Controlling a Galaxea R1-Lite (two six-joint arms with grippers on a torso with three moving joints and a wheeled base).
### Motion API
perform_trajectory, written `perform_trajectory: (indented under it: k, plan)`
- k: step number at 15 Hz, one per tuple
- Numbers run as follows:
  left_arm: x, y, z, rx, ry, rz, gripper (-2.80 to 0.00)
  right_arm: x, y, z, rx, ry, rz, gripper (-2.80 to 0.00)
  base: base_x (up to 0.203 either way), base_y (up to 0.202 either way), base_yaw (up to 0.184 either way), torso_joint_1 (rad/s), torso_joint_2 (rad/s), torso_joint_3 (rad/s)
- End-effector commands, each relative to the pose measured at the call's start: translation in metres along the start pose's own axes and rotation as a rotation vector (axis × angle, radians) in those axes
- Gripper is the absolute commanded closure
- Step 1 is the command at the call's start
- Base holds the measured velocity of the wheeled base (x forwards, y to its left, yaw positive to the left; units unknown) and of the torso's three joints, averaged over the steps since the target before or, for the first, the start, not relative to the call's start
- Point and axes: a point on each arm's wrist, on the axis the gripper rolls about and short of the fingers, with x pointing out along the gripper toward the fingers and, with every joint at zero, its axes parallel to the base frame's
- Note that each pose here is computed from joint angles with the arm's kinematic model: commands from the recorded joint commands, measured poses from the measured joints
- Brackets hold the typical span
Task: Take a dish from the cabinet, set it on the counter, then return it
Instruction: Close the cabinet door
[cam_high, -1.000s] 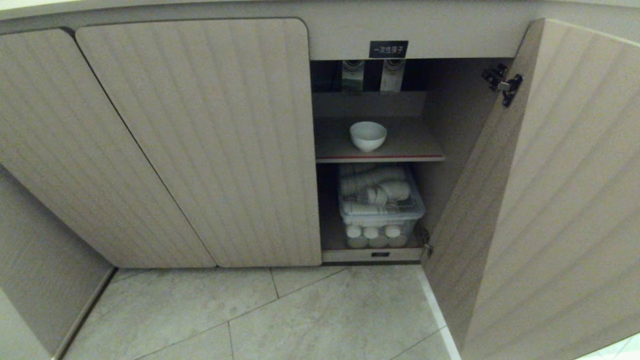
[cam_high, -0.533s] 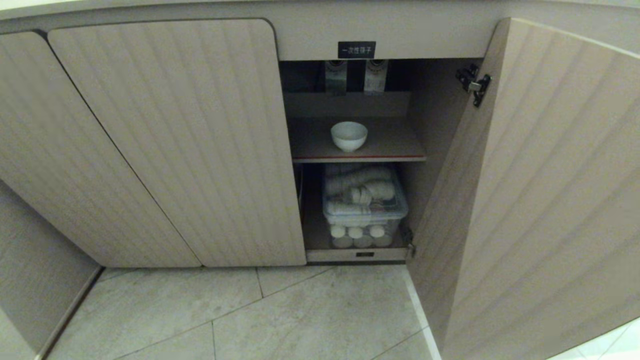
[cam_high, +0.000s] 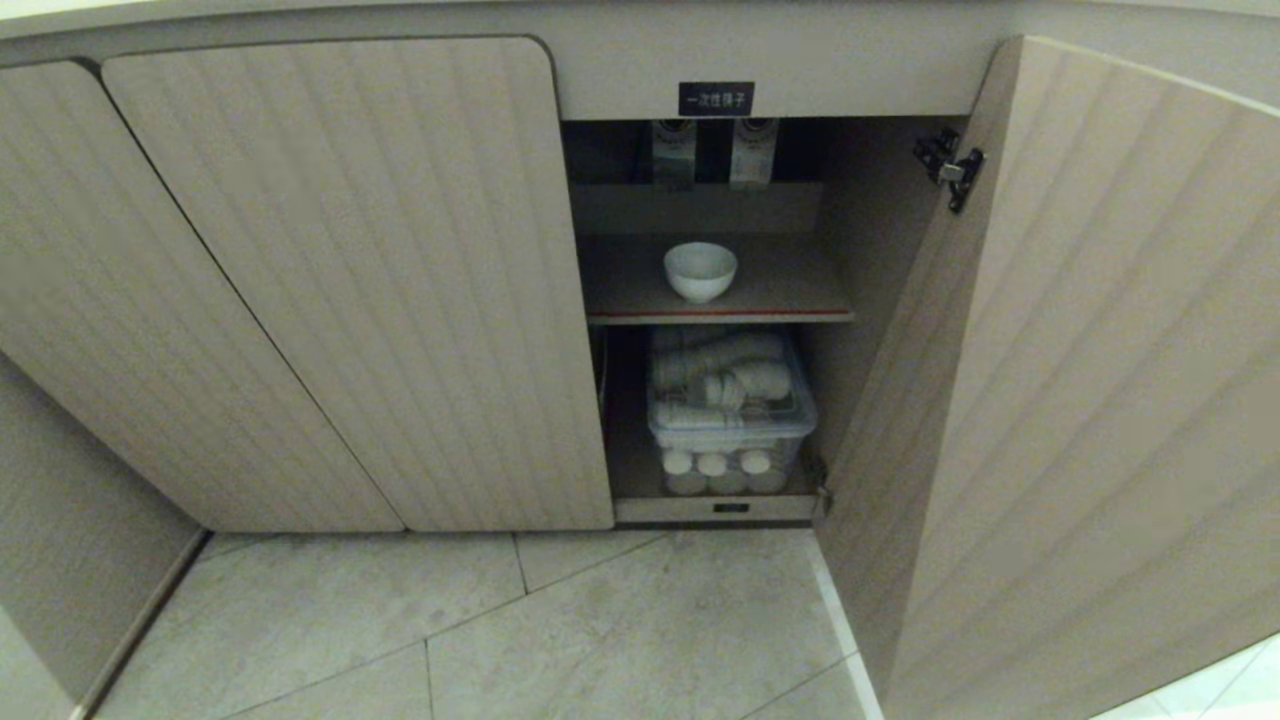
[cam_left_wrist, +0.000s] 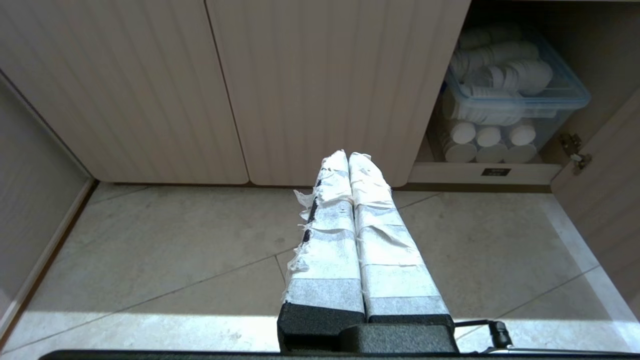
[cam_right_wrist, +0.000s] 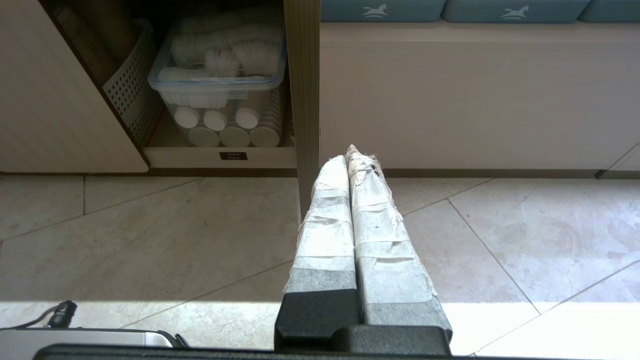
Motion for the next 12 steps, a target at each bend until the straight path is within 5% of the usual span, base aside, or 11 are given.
perform_trajectory:
  k: [1, 6, 12]
  plan:
    - [0.000, 0.000, 0.000, -0.001, -0.001, 0.000, 0.00, 0.000, 0.000, 0.000, 0.001, 0.003, -0.006, 0.00, 0.000, 0.000, 0.000, 0.000, 0.00, 0.000]
    - [0.000, 0.000, 0.000, -0.001, -0.001, 0.000, 0.00, -0.002, -0.001, 0.014, 0.021, -0.104, -0.035, 0.00, 0.000, 0.000, 0.000, 0.000, 0.00, 0.000]
    - [0.000, 0.000, 0.000, -0.001, -0.001, 0.000, 0.00, -0.017, -0.006, 0.048, 0.045, -0.168, -0.206, 0.00, 0.000, 0.000, 0.000, 0.000, 0.00, 0.000]
